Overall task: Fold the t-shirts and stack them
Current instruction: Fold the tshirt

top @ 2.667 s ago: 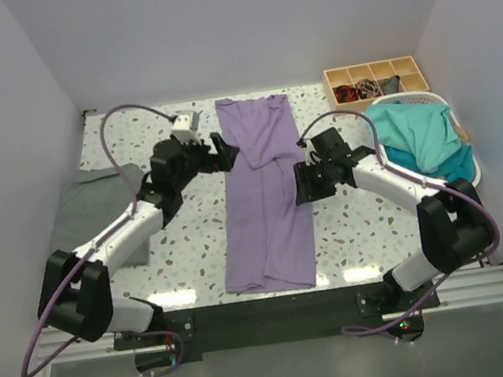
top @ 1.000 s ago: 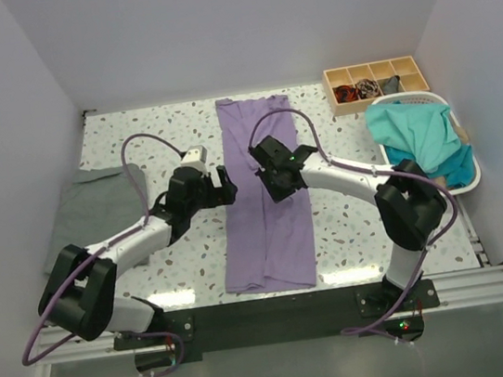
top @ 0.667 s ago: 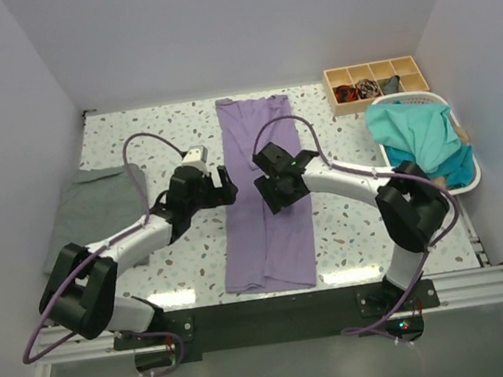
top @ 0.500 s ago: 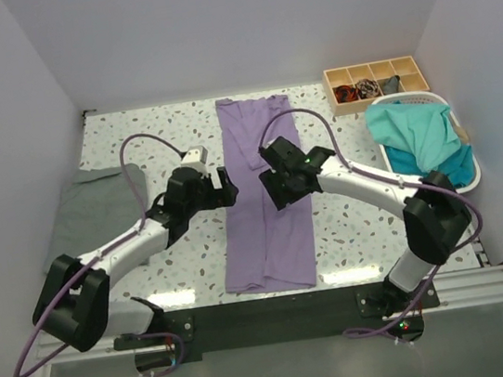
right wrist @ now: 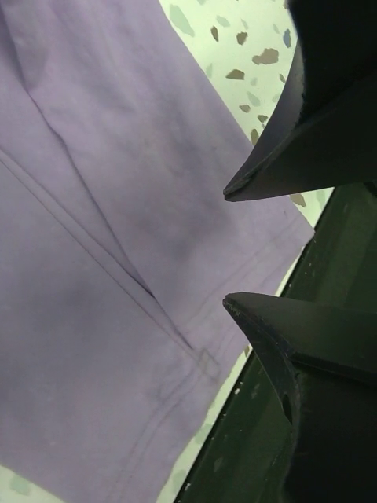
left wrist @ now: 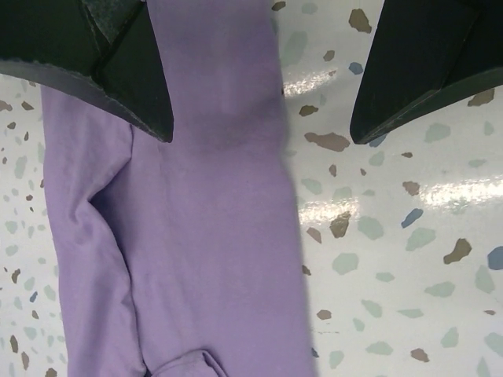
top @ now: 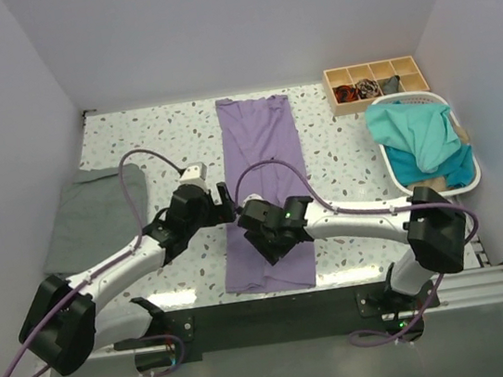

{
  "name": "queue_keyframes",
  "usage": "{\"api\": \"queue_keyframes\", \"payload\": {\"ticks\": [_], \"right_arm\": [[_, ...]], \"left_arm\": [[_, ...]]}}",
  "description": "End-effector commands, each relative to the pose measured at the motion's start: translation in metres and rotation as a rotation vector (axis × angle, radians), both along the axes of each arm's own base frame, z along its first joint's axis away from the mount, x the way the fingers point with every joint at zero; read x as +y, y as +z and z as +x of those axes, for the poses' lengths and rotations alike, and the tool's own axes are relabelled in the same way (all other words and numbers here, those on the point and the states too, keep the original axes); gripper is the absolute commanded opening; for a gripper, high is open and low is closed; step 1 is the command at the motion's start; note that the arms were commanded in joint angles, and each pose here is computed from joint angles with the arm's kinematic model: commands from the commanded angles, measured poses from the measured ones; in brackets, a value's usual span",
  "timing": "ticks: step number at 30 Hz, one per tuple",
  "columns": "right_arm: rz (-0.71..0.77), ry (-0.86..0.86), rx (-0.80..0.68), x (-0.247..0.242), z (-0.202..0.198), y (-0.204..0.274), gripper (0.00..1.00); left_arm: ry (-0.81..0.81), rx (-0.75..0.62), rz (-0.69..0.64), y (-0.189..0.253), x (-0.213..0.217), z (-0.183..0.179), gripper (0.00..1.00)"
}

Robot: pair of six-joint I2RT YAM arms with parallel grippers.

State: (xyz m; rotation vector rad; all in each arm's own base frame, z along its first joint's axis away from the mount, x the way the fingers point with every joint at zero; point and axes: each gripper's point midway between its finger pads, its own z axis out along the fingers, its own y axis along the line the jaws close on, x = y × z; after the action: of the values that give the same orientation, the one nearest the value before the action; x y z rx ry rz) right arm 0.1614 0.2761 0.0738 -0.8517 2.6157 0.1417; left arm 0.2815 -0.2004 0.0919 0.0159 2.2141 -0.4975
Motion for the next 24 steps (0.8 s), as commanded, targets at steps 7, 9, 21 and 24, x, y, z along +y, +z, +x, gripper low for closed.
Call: {"api": "queue_keyframes", "payload": {"ticks": [7, 9, 21, 24], "right_arm": [[-0.055, 0.027, -0.015, 0.013, -0.05, -0.019, 0.53], [-0.044, 0.041, -0.012, 0.019, -0.057, -0.02, 0.52], [-0.074, 0.065, -0.046, 0.037, -0.055, -0.035, 0.49], [-0.095, 0.075, -0.061, 0.038, -0.051, -0.04, 0.45]], "left_arm": [[0.273, -0.048, 0.066, 0.016, 0.051, 0.002, 1.0], [0.301, -0.05, 0.083, 0.015, 0.059, 0.001, 1.0], [0.404, -0.071, 0.092, 0.019, 0.081, -0.005, 1.0], [0.41, -0.084, 0.094, 0.024, 0.084, -0.004, 1.0]]}}
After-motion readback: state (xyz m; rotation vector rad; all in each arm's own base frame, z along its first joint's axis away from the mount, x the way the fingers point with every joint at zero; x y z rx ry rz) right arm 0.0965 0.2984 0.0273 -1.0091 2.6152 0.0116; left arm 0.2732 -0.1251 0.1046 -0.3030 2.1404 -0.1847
